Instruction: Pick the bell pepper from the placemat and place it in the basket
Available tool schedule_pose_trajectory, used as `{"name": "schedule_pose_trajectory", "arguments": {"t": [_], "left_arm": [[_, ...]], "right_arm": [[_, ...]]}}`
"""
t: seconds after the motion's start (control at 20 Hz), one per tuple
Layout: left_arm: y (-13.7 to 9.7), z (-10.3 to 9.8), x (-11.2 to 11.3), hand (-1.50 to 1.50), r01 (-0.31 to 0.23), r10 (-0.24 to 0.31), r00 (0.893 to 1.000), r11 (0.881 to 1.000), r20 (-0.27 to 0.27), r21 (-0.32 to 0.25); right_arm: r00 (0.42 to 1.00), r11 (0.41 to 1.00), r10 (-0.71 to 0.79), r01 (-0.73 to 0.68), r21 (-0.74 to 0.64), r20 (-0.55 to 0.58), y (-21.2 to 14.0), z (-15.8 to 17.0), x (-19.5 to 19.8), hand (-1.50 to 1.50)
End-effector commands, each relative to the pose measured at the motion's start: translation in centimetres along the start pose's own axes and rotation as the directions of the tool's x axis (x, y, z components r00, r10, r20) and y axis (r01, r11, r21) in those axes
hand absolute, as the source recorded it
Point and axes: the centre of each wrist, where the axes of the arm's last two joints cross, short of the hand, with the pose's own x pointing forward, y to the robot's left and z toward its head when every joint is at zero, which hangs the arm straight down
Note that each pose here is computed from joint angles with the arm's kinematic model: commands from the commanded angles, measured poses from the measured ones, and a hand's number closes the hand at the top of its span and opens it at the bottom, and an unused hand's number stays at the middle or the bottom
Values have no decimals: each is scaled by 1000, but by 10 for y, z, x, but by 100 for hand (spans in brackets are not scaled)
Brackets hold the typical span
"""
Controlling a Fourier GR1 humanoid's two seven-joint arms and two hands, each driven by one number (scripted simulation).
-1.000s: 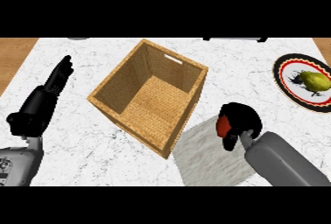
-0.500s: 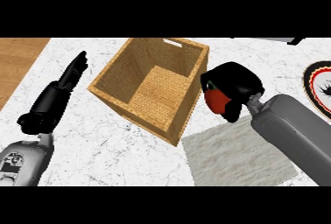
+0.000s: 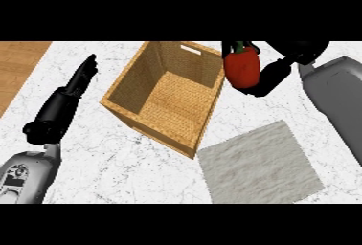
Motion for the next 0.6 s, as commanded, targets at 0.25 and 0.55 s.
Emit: {"name": "schedule_pose_trajectory", "arguments": {"t": [0.25,0.55], "left_arm": [[-5,-5,0,0,1,0,1000,1000,-31,14],[7,9,-20,0,7,-6,998,1000,-63,19]], "right_arm": [[899,965,-261,247,85,351,-96,-21,9,150],[886,932,-328,246,267,327,-100,-70,33,150]]}}
